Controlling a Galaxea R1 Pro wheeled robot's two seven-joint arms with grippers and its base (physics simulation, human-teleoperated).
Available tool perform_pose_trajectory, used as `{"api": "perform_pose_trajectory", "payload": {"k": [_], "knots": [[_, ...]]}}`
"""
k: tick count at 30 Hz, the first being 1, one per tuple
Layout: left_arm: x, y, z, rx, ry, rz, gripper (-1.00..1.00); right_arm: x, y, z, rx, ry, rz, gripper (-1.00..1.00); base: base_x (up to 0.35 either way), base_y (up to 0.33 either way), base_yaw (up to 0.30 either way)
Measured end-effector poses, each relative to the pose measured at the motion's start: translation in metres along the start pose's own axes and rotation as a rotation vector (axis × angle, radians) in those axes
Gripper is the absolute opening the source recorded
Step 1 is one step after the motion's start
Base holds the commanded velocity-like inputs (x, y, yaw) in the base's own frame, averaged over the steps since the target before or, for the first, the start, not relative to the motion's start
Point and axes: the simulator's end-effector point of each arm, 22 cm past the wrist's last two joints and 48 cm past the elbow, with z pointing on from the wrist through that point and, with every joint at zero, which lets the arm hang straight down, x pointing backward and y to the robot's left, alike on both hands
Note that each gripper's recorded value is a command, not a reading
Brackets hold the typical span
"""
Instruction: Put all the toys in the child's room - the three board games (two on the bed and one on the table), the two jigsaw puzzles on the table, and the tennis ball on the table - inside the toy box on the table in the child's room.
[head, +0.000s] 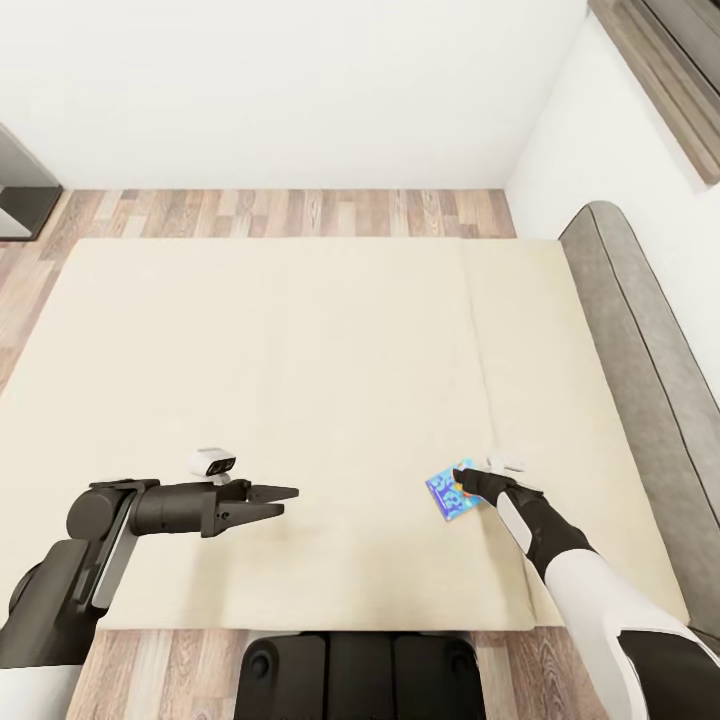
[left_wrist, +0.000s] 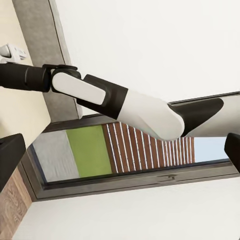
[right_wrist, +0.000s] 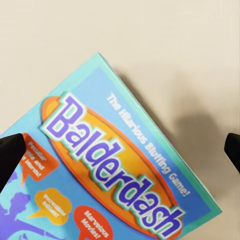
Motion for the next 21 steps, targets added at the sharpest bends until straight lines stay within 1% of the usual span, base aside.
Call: {"api": "perform_pose_trajectory", "payload": {"k": [21], "knots": [[0.0011,0.0023,0.0005,0.001,0.000,-0.006,1.00,-0.0001,-0.0001,0.0006,-0.011,-0.006,-0.005,1.00,0.000,0.000,0.000]]}}
